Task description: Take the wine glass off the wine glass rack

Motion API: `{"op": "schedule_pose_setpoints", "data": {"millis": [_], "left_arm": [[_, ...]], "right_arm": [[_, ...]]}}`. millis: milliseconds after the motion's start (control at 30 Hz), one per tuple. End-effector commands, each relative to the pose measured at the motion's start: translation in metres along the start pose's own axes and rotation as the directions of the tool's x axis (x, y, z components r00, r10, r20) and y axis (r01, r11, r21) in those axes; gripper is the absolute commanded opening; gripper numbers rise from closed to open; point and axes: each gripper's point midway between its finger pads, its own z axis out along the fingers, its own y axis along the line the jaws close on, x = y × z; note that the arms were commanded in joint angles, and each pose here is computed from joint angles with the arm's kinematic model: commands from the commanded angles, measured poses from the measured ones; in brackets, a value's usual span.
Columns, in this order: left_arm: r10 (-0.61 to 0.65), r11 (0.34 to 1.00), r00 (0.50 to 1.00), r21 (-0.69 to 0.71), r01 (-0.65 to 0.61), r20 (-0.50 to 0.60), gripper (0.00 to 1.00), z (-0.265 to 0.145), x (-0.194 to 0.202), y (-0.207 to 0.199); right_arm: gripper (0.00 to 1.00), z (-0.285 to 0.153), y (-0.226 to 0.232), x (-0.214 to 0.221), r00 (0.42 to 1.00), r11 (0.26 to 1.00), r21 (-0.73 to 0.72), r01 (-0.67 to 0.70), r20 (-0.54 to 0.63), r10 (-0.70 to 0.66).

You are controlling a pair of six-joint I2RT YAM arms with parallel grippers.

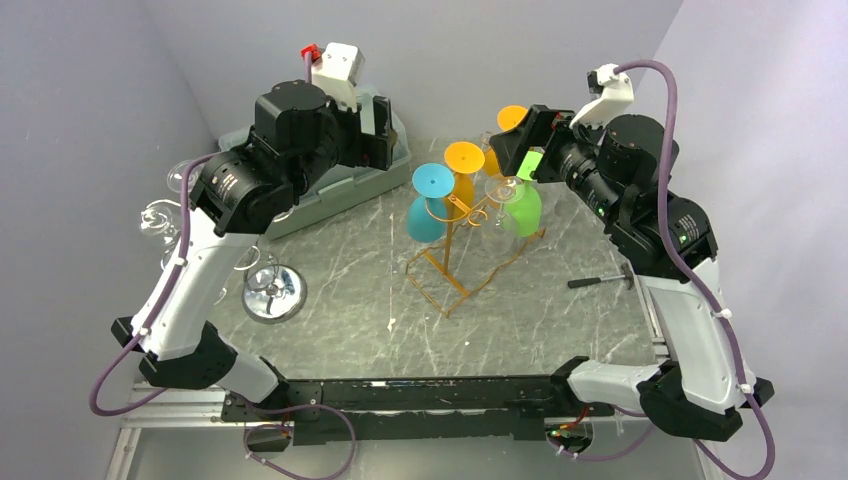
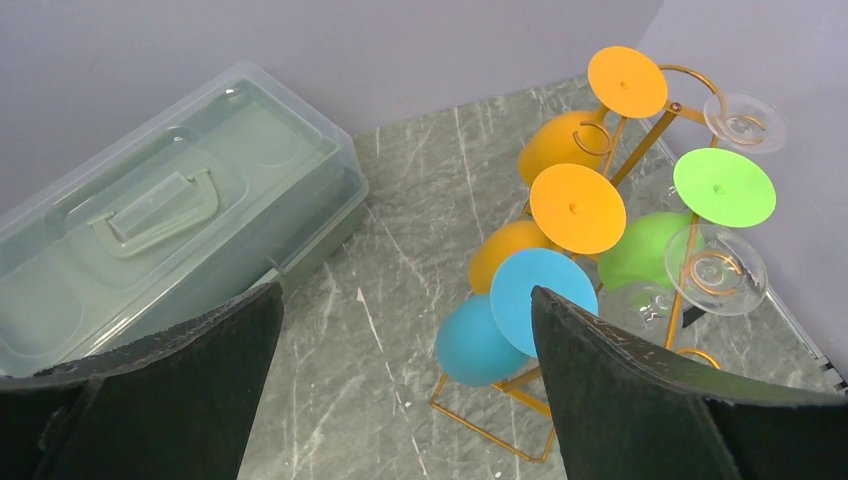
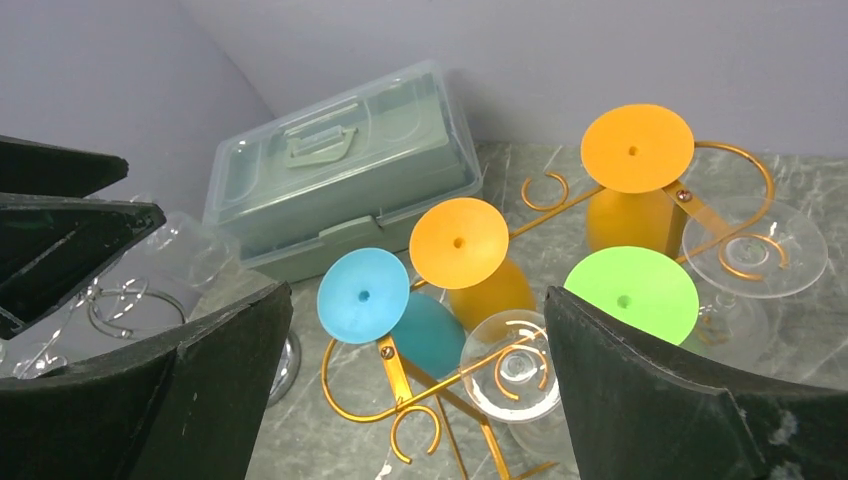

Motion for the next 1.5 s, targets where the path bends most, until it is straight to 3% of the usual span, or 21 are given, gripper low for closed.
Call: {"op": "schedule_pose_setpoints", "data": {"millis": [0,367,700,867,1067,1467], "left_arm": [[-0.019,1.0,0.998,-0.006,0.019,0.052,0.99,-0.01,-0.013,0.003],[0.018,0.994,0.999,0.105,-0.021,0.036,0.99,-0.018,-0.008,-0.013],[0.006,0.992,1.0,0.129,-0.005,-0.004,0.99,-0.013,0.005,-0.019],[-0.005,0.992,1.0,0.124,0.006,-0.008,0.99,-0.015,0.008,-0.017],[-0.016,0.993,1.0,0.119,0.018,-0.013,0.99,-0.015,0.009,-0.016],[-0.04,0.994,0.999,0.098,0.04,-0.005,0.99,-0.013,0.012,-0.013]], "right_arm": [[1.0,-0.009,-0.004,-0.007,1.0,1.0,0.017,-0.003,0.023,0.003],[1.0,-0.023,-0.037,0.021,0.997,0.984,0.162,-0.068,-0.026,0.073],[0.99,-0.003,-0.103,0.01,0.981,0.942,0.282,-0.182,-0.007,0.192],[0.92,0.007,-0.137,0.011,0.938,0.915,0.219,-0.338,0.003,0.346],[0.79,0.015,-0.159,0.028,0.846,0.842,0.107,-0.528,-0.022,0.533],[0.53,0.024,-0.179,0.037,0.72,0.718,0.059,-0.694,0.012,0.694]]}}
